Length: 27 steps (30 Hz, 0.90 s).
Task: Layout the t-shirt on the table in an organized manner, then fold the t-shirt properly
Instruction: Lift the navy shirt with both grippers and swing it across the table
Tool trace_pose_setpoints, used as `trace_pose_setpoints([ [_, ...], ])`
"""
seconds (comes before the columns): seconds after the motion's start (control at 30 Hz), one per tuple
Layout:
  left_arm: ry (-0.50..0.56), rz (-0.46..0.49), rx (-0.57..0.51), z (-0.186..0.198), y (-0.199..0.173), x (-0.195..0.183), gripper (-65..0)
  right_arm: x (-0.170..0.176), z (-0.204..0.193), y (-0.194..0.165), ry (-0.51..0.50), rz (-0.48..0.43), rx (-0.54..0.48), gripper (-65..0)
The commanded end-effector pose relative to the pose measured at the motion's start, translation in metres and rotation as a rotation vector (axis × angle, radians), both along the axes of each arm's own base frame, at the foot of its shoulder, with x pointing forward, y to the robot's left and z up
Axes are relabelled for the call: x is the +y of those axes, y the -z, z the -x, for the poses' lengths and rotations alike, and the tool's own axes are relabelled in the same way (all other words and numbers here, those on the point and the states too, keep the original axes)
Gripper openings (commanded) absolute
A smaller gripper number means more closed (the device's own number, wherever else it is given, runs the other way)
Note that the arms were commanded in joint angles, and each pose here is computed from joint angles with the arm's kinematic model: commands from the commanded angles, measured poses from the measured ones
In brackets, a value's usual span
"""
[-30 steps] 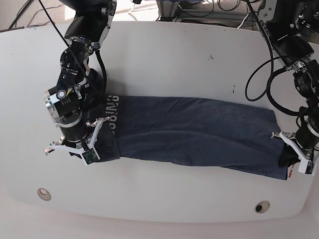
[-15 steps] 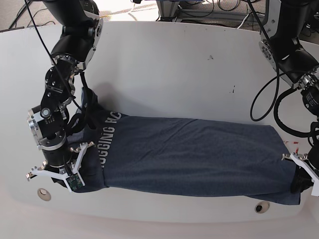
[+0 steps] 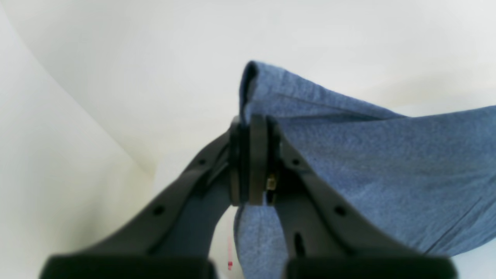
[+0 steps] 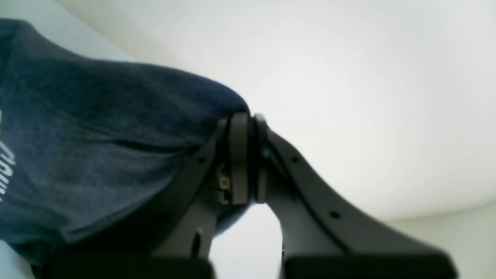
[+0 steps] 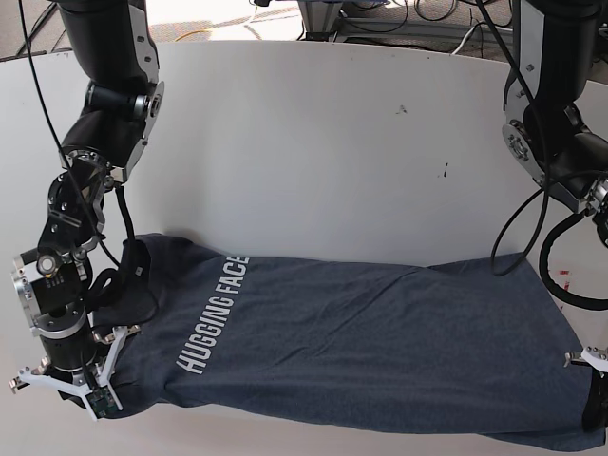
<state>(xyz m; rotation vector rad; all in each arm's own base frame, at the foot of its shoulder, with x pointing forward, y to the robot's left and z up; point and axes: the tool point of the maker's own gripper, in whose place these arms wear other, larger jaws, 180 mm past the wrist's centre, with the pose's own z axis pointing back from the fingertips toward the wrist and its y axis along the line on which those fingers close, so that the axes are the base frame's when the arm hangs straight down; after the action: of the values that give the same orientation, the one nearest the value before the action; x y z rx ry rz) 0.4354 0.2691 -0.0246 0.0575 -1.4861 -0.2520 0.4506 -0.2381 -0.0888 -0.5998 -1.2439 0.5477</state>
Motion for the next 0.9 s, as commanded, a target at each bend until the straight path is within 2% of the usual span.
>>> trace_pose_setpoints([
  [0.0,0.005,-0.004,-0.111,0.003,-0.039,0.000,-64.6,-0.011,-0.007,-0.037,0.018,0.011,-0.083,-64.8],
  [0.2,0.012,-0.013,-0.154,0.003,-0.067,-0.005,-64.6,-0.026,-0.020,-0.066,0.045,0.007,-0.116,-64.8],
  [0.43,0.036,0.001,-0.184,0.001,-0.082,-0.016,-64.6,-0.028,-0.025,-0.080,0.046,0.017,-0.130,-64.8],
  [0.63,0.053,-0.012,-0.177,-0.001,-0.081,-0.023,-64.6,-0.015,-0.024,-0.081,0.021,0.056,-0.131,-64.8],
  [0.87,0.070,0.001,-0.087,0.000,-0.054,-0.022,-64.6,-0.020,-0.002,-0.059,0.086,0.089,-0.069,-64.8],
])
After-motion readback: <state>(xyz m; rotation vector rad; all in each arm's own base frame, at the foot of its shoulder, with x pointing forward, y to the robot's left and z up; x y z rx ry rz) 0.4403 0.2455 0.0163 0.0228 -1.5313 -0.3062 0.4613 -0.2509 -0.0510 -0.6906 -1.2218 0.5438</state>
